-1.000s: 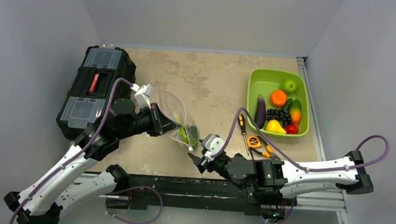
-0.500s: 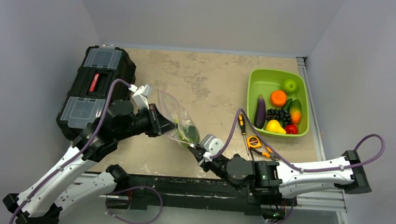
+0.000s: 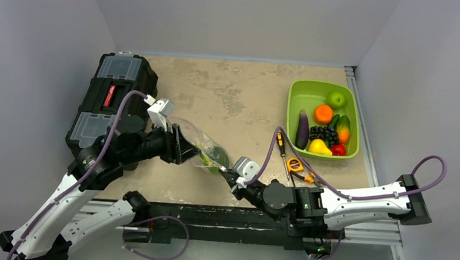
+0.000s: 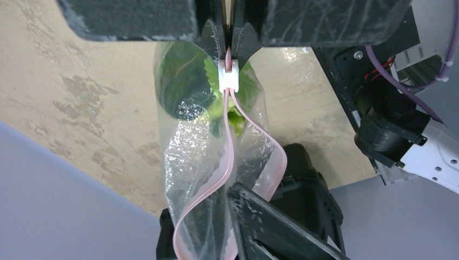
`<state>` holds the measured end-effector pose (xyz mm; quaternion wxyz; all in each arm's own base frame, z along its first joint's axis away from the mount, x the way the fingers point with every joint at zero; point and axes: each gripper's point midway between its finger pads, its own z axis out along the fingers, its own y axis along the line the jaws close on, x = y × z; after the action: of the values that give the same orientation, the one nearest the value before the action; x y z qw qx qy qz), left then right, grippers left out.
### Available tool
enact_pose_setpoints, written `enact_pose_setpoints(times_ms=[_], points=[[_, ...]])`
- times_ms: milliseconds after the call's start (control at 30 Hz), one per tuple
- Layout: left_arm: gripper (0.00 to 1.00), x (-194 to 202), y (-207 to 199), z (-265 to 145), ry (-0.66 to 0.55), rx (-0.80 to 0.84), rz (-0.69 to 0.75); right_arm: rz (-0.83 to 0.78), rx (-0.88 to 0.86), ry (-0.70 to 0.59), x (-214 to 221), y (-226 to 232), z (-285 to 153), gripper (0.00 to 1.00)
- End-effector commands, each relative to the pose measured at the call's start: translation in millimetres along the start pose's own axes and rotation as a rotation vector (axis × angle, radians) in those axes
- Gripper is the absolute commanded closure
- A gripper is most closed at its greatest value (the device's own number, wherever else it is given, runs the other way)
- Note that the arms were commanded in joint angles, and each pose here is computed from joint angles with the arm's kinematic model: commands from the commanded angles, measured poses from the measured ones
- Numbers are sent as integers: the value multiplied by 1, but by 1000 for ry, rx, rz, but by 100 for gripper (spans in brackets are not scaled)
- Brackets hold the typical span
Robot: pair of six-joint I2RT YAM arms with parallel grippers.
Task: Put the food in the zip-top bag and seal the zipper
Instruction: Adjust the zipper food storage bag at the center of the board.
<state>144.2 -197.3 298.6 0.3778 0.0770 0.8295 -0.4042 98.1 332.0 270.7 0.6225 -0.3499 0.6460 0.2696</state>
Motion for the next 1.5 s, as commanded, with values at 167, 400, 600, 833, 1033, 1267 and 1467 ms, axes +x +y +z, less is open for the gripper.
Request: enact_pose_setpoints(times_ms=[167, 400, 600, 833, 1033, 1267, 1467], points=[[48, -13, -40, -50, 21, 193, 464, 88, 23, -61, -15, -3, -2, 100], [47, -35, -87, -57, -61, 409, 621, 138, -21, -81, -21, 3, -4, 100], [44, -34, -106, -37, -46, 516, 695, 155, -71, -68, -23, 13, 1, 100], [37, 7, -91, -3, 7, 568, 967, 151, -135, -64, -26, 19, 2, 100], [41, 28, -89, 7, 56, 655, 1021, 140, -146, -53, -24, 19, 2, 100], [58, 46, -84, 17, 161, 687, 974, 141, -131, -51, -24, 15, 1, 100], [65, 53, -80, 15, 183, 696, 970, 139, -123, -48, -24, 14, 2, 100]])
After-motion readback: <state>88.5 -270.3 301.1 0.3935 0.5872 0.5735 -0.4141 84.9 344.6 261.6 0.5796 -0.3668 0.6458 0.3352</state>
